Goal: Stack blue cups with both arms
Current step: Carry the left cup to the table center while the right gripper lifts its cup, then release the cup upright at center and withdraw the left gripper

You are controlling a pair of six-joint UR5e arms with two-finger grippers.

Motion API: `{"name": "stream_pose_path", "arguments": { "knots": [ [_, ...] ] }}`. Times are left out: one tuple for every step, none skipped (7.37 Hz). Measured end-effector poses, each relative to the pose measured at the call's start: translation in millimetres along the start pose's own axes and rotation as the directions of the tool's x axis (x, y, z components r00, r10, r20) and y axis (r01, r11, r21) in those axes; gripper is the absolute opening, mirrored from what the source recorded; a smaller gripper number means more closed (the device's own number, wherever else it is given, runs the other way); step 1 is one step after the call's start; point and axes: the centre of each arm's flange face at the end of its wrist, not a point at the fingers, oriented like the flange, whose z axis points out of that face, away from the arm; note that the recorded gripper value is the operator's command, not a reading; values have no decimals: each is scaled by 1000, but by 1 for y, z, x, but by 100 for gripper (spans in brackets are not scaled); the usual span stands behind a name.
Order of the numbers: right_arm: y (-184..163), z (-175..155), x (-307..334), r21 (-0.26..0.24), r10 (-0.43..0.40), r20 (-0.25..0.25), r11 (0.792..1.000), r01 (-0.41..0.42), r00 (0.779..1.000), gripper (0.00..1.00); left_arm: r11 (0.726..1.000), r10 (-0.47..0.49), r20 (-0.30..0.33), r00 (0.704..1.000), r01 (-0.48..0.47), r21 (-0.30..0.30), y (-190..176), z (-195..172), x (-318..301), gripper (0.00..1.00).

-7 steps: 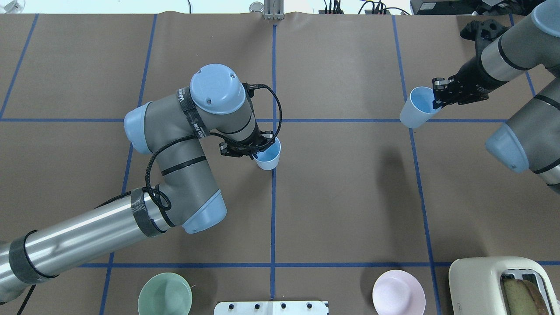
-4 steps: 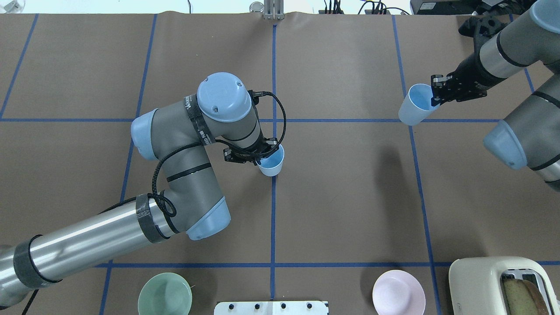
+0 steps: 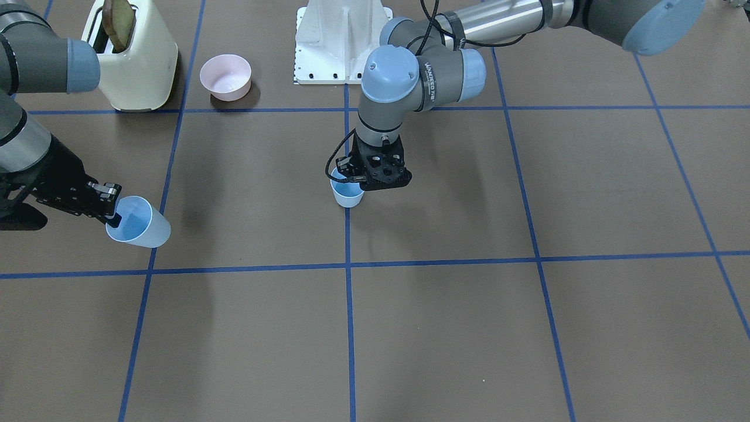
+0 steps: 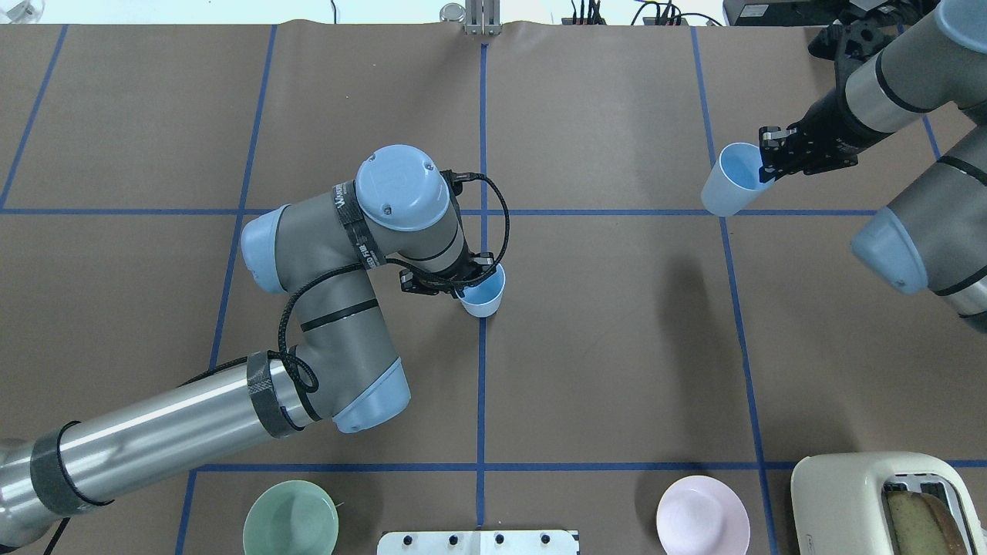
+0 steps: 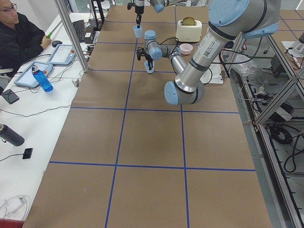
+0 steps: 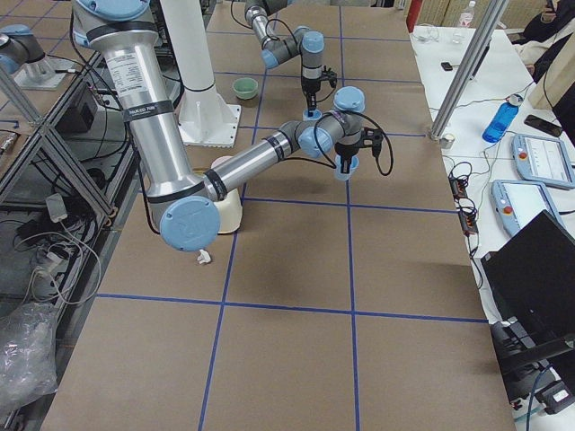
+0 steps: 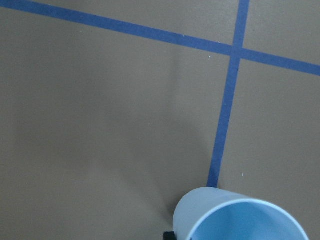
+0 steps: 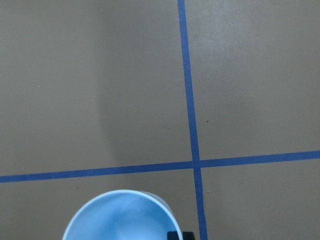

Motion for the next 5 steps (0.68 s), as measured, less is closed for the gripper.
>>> {"name": "stream_pose_path", "arguments": {
  "knots": [
    [-1, -1, -1, 2, 0, 1, 1000, 0, 1000, 0, 1000, 8, -14, 1000, -8, 7, 0, 1, -1, 78],
    [-2, -2, 0, 4, 2, 1, 1000, -2, 1000, 0, 1000, 16, -28, 999, -15, 17, -1, 2, -2, 97],
    [-3, -4, 1, 5, 5, 2, 1000, -5, 1000, 0, 999, 21, -36, 999, -20, 26, -1, 2, -2, 97],
    [-5, -6, 2, 6, 8, 5, 1000, -8, 1000, 0, 999, 27, -43, 999, -26, 30, -1, 0, -2, 97],
    [-7, -9, -1, 4, 13, 6, 1000, -13, 1000, 0, 998, 45, -55, 998, -43, 36, -2, -9, -2, 97]
  ]
}}
